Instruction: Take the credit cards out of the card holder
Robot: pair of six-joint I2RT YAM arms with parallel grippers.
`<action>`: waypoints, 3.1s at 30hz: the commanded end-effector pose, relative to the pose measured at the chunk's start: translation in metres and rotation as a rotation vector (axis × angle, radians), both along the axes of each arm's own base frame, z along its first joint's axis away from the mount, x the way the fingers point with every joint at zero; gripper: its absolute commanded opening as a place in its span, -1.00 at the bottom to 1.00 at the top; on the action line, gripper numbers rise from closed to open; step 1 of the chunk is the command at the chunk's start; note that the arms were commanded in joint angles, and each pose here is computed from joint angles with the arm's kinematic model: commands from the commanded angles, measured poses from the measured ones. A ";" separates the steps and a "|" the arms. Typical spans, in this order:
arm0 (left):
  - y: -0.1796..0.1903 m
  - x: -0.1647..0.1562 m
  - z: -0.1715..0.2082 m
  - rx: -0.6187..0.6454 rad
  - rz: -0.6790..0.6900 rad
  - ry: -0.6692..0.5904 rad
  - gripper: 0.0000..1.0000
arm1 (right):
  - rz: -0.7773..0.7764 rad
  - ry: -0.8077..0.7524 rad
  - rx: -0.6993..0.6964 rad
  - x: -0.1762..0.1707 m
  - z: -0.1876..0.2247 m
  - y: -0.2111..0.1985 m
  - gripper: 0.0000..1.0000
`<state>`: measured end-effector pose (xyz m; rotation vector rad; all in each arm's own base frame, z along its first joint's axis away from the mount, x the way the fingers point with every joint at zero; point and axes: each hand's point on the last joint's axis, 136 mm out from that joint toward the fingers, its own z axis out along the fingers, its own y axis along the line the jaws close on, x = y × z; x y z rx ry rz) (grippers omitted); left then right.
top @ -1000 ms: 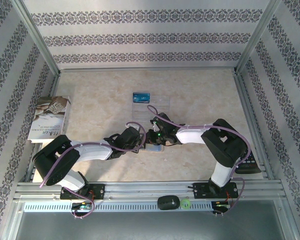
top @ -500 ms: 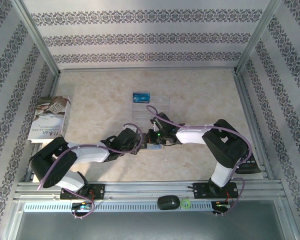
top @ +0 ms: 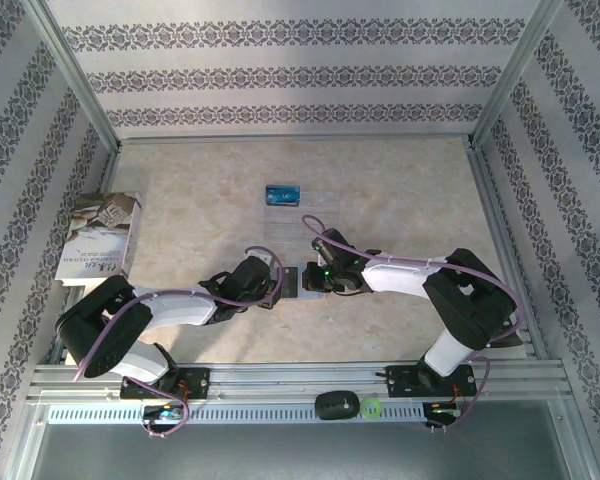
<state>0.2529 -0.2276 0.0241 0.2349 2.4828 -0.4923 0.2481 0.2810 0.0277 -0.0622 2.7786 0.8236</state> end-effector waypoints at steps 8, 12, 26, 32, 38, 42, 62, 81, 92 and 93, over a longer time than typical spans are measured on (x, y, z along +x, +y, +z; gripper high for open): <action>0.006 0.002 0.035 0.013 -0.022 -0.041 -0.49 | 0.100 -0.081 0.091 0.009 0.032 0.022 -0.61; -0.002 0.017 0.020 0.048 -0.038 -0.031 -0.59 | 0.120 -0.072 0.128 0.013 0.036 0.033 -0.61; 0.020 0.016 -0.015 0.080 0.012 0.058 -0.64 | 0.104 0.015 0.105 0.017 0.008 0.035 -0.53; 0.018 0.012 -0.023 0.065 0.005 0.084 -0.67 | 0.096 0.038 0.114 0.018 0.002 0.038 -0.53; 0.014 0.009 -0.027 0.043 -0.005 0.104 -0.69 | 0.086 0.058 0.151 0.021 0.001 0.047 -0.54; 0.017 0.008 -0.028 0.047 0.004 0.104 -0.70 | 0.053 0.052 0.128 0.022 -0.003 0.040 -0.84; 0.006 0.020 0.013 -0.046 -0.020 0.039 -0.48 | 0.160 -0.218 0.059 0.022 0.064 -0.014 -1.00; 0.059 0.004 0.112 -0.250 0.096 -0.001 0.99 | 0.788 -0.583 -0.274 0.083 0.161 0.016 -1.00; 0.101 0.003 0.124 -0.197 0.215 -0.023 0.99 | 1.021 -0.639 -0.503 0.143 0.146 0.036 -1.00; 0.102 0.003 0.123 -0.196 0.217 -0.020 0.99 | 1.040 -0.638 -0.502 0.144 0.144 0.038 -1.00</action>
